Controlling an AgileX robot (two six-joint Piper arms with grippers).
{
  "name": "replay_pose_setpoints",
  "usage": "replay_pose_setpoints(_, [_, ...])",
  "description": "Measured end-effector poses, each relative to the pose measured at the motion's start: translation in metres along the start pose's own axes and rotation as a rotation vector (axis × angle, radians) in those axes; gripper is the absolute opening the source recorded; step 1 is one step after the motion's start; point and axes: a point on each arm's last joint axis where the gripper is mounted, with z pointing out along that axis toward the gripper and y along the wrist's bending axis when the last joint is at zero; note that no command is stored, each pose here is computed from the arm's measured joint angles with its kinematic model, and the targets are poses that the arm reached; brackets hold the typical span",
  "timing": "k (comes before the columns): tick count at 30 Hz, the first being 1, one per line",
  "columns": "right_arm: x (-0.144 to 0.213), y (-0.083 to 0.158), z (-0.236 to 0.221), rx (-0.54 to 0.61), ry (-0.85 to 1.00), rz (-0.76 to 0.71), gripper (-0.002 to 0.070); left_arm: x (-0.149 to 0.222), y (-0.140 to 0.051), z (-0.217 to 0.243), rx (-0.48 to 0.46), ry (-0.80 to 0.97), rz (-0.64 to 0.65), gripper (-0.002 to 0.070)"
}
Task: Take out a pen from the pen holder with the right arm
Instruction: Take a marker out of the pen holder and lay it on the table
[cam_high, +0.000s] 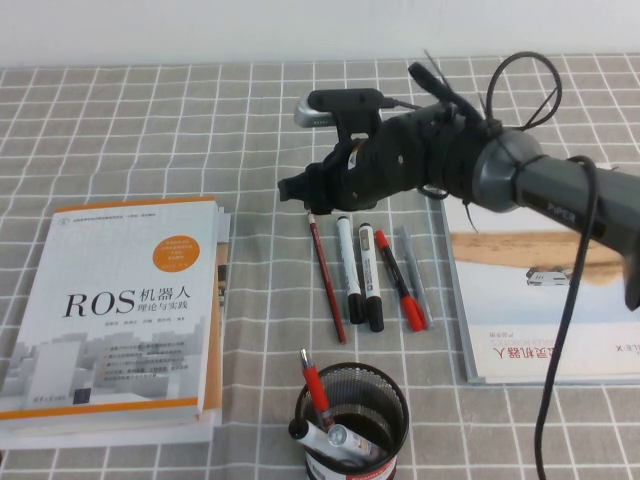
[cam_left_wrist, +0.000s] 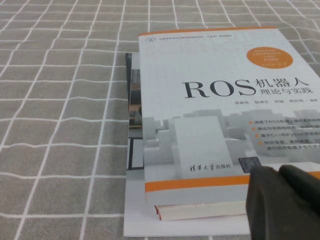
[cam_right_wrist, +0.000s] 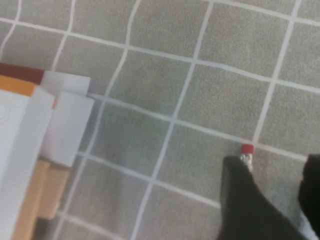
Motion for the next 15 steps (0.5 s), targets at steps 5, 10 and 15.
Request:
replay_pose_setpoints(5, [-0.017,0.009,-0.045,-0.003,0.011,-0.044,0.0099,0.000,0.000,0.000,0.000,0.000,0.000,-0.0003])
replay_pose_setpoints(10, [-0.024,0.017,-0.105,-0.002,0.055,-0.126,0.0003,0.000,0.000,0.000,0.000,0.000,0.000,-0.0003])
replay_pose_setpoints(15, [-0.014,0.021,-0.174,-0.024,0.013,-0.183,-0.0010,0.000,0.000,0.000,0.000,0.000,0.000,-0.0003])
